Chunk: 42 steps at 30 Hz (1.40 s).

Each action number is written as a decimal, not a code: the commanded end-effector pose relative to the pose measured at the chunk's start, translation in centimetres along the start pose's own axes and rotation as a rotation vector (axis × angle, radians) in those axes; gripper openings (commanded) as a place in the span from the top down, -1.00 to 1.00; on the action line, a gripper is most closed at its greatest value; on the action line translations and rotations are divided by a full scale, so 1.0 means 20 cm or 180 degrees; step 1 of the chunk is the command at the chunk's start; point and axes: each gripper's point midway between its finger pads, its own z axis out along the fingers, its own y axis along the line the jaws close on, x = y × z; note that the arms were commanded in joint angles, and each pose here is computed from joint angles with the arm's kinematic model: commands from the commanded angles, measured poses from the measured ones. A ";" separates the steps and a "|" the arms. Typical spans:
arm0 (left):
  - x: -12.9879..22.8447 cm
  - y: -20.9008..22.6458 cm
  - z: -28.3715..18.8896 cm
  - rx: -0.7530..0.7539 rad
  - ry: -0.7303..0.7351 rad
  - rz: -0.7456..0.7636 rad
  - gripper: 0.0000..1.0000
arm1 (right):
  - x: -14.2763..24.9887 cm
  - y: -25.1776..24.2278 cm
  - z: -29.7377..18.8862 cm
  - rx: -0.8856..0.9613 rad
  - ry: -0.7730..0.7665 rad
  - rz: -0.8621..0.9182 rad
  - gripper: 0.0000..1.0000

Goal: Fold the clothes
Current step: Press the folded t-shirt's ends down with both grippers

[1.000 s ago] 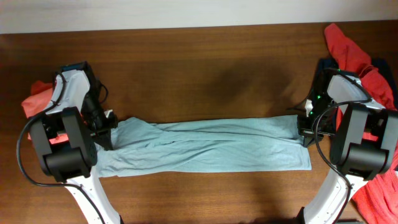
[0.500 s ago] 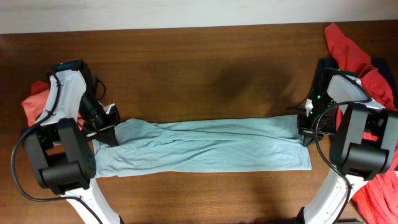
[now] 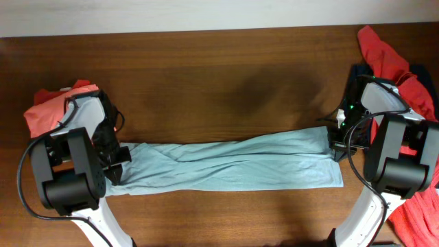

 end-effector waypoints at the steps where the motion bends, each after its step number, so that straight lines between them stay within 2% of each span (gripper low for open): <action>1: -0.05 0.02 0.00 -0.0074 -0.0164 -0.0118 0.93 | 0.01 -0.01 -0.03 0.0021 -0.0055 0.0051 0.92; 6: -0.10 0.01 0.00 -0.0042 -0.0288 -0.0134 0.82 | 0.01 -0.01 -0.03 0.0021 -0.0055 0.0050 0.89; 12: -0.16 -0.01 -0.04 0.0019 -0.0444 -0.0188 0.81 | 0.00 -0.01 -0.03 0.0021 -0.0060 0.0051 0.49; 16: -0.18 -0.02 -0.06 0.0057 -0.0509 -0.0194 0.81 | -0.01 -0.01 -0.03 0.0003 -0.0109 0.0054 0.42; 21: -0.20 -0.03 -0.11 0.0142 -0.0632 -0.0201 0.82 | -0.05 0.03 -0.05 -0.0385 -0.0217 0.0078 0.32; 24: -0.21 -0.09 -0.17 0.0382 -0.0779 -0.0031 0.81 | -0.08 0.03 -0.08 -0.0720 -0.0313 0.0042 0.21; 27: -0.23 -0.13 -0.26 0.0603 -0.1049 0.0162 0.82 | -0.09 0.00 -0.10 -0.1048 -0.0388 0.0081 -0.05; 31: -0.25 -0.15 -0.38 0.0739 -0.1425 0.0268 0.80 | -0.10 -0.08 -0.11 -0.1144 -0.0444 0.0246 -0.25; 37: -0.25 -0.15 -0.42 0.0762 -0.1557 0.0261 0.79 | -0.11 0.05 -0.18 -0.1727 -0.0643 -0.0270 -0.40; 42: -0.25 -0.15 -0.42 0.0786 -0.1551 0.0267 0.78 | -0.11 0.09 -0.15 -0.1721 -0.0665 -0.0420 -0.47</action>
